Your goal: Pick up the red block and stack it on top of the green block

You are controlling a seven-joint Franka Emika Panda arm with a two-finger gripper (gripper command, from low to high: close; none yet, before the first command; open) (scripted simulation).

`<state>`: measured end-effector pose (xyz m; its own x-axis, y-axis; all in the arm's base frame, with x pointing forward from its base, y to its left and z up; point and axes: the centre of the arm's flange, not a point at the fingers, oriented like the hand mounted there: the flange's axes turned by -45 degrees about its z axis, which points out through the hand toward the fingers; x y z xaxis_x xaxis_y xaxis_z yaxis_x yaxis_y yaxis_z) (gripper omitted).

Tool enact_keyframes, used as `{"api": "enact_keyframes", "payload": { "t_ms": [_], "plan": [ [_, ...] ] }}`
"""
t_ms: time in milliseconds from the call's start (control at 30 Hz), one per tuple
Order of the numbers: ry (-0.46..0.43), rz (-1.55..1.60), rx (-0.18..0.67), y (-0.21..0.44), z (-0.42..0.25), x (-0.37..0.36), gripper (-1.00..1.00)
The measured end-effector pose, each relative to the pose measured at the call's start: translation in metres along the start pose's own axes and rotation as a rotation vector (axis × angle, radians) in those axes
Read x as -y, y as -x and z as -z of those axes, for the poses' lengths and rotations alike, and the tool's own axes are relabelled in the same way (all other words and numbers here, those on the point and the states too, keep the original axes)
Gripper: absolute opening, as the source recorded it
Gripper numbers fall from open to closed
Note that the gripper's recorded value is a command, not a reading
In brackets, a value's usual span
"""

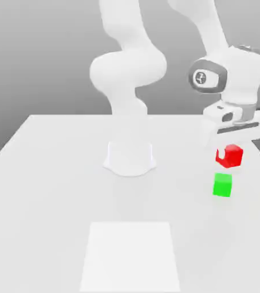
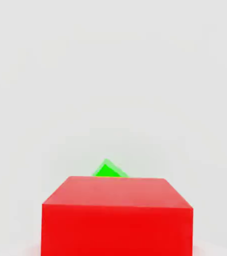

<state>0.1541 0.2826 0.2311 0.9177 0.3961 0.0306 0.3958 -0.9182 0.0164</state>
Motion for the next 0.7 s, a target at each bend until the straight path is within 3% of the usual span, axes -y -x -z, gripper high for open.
{"api": "enact_keyframes", "payload": {
  "t_ms": [700],
  "plan": [
    [-0.005,0.001,0.018,0.005,-0.043,0.000,-1.00]
  ]
}}
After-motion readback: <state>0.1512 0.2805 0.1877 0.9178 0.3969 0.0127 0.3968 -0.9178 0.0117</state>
